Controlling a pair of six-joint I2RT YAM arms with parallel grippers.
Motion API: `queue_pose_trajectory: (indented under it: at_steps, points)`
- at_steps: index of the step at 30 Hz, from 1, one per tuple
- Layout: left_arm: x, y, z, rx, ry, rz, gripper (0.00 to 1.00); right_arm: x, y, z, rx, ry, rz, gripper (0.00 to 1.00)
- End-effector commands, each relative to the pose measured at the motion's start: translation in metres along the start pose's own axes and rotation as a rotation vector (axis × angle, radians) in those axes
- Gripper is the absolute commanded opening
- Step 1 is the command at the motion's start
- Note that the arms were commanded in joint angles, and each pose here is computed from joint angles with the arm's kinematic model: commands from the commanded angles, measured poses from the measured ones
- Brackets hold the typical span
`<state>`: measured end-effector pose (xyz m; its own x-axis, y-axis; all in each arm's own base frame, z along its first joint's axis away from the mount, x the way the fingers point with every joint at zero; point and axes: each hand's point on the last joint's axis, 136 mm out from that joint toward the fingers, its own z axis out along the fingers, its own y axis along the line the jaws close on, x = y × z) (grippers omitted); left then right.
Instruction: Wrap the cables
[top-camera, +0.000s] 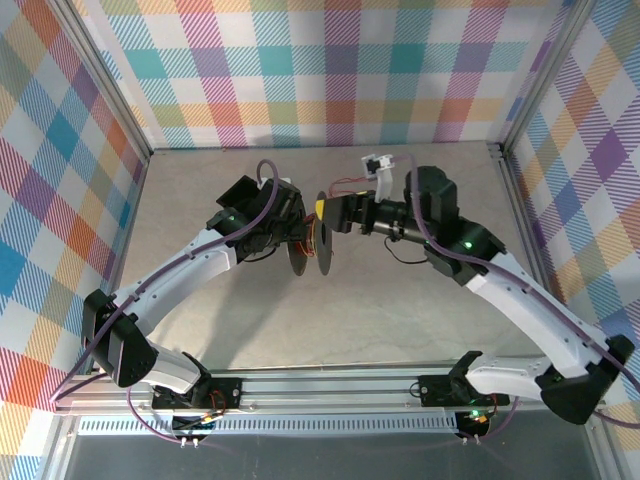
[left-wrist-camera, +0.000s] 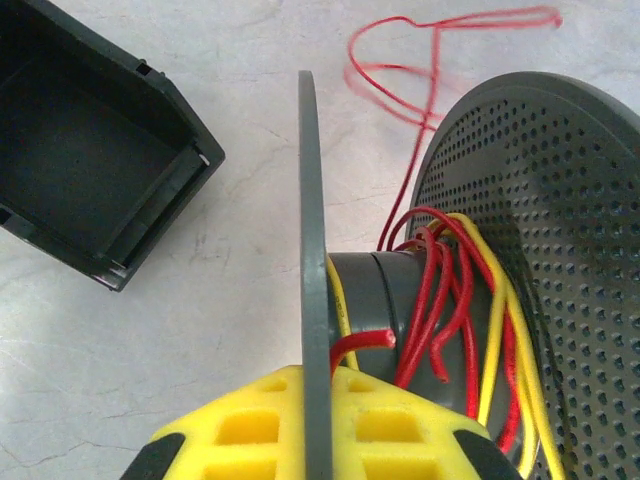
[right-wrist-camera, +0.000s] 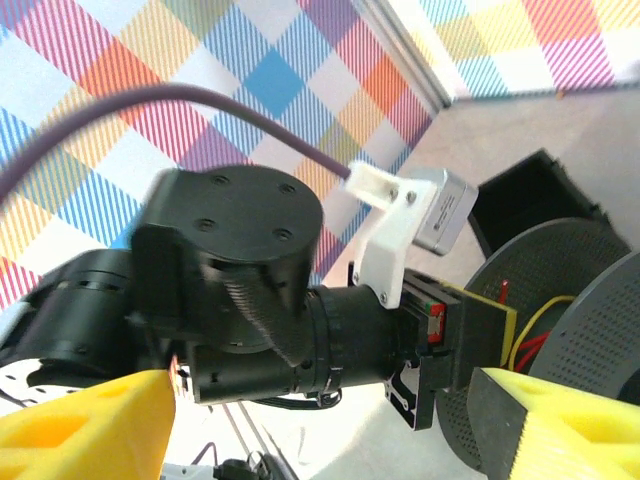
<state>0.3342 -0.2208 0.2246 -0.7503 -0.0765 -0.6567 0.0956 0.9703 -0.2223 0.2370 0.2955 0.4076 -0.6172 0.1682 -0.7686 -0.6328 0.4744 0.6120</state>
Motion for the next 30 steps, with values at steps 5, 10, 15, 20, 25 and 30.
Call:
queue_pose_trajectory:
  at_steps: [5, 10, 15, 20, 25, 30]
  points:
    - [-0.019, -0.006, -0.019, 0.027, -0.093, -0.013, 0.00, 0.003, -0.045, -0.049, 0.190, -0.008, 0.011, 0.72]
    - [-0.001, -0.002, -0.022, 0.008, -0.040, 0.046, 0.00, 0.017, -0.113, -0.062, 0.283, 0.021, 0.194, 0.65]
    - [0.022, 0.006, -0.020, -0.019, 0.001, 0.089, 0.00, 0.027, -0.176, -0.048, 0.282, 0.037, 0.402, 0.65]
    - [0.039, 0.014, -0.012, -0.043, 0.028, 0.100, 0.00, 0.029, -0.236, -0.020, 0.282, 0.033, 0.572, 0.66]
    - [0.054, 0.015, -0.001, -0.050, 0.067, 0.113, 0.00, 0.030, -0.280, 0.015, 0.270, 0.040, 0.703, 0.65]
    - [0.061, 0.015, 0.004, -0.054, 0.083, 0.121, 0.00, 0.035, -0.317, 0.045, 0.254, 0.054, 0.819, 0.64]
